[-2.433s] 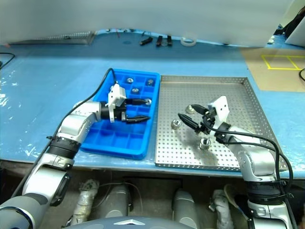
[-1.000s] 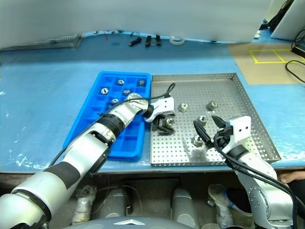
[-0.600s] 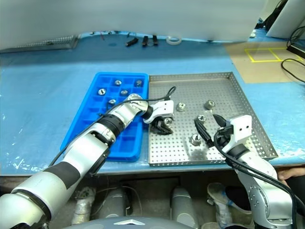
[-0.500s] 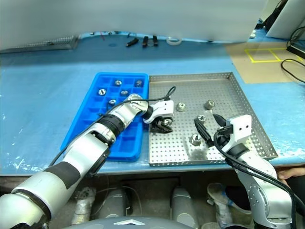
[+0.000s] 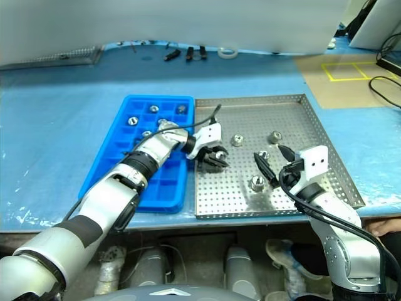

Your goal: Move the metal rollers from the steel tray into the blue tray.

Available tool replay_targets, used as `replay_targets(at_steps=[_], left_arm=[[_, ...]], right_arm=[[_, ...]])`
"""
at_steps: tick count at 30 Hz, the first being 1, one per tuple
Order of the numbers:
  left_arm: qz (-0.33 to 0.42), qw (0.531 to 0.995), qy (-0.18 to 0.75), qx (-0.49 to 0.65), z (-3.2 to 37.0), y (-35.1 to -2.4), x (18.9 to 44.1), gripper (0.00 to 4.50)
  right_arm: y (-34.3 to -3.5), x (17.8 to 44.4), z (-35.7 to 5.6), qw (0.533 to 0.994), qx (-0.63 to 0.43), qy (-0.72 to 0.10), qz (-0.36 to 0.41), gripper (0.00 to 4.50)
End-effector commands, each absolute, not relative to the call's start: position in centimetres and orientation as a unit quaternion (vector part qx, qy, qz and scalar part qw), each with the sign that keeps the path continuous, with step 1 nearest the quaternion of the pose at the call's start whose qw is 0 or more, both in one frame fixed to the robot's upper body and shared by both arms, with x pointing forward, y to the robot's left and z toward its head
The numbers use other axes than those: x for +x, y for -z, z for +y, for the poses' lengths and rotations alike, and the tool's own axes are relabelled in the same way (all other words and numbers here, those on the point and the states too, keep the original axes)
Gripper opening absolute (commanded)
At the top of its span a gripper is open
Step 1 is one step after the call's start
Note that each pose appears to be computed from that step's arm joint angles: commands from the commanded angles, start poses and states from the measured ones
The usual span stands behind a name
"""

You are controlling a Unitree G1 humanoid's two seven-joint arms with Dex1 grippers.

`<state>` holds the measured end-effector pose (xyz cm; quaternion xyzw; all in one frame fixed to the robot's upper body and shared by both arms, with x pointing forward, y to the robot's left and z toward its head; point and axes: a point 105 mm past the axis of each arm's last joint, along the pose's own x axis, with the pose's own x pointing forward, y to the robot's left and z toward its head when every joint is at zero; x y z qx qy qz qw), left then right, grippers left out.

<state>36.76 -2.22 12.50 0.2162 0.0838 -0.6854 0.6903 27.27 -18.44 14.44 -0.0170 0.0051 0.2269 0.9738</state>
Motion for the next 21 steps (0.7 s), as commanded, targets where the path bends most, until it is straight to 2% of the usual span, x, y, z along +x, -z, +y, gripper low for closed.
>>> replay_targets(at_steps=[1,5,9,14,17,21], left_arm=[[0.012,0.682,0.711,0.171,-1.6,-16.9,36.1,1.7],[-0.006,0.701,0.7,0.137,0.9,-19.1,35.8,1.7],[-0.013,0.751,0.645,0.138,4.3,-19.6,35.8,1.7],[-0.04,0.857,0.501,0.11,8.9,-20.4,36.6,1.7],[-0.043,0.9,0.423,0.096,11.6,-20.6,36.8,1.7],[-0.026,0.937,0.334,0.094,15.0,-19.3,37.0,1.7]], right_arm=[[-15.8,27.1,-17.0,0.962,-0.031,-0.271,-0.013,3.96],[-17.0,27.5,-15.2,0.944,-0.037,-0.328,-0.022,3.96],[-18.5,28.5,-12.5,0.917,-0.043,-0.395,-0.038,3.96],[-19.1,30.3,-10.1,0.888,-0.046,-0.455,-0.042,3.96],[-19.2,31.4,-9.3,0.878,-0.037,-0.475,-0.039,3.96],[-19.1,31.7,-7.6,0.852,-0.046,-0.52,-0.034,3.96]])
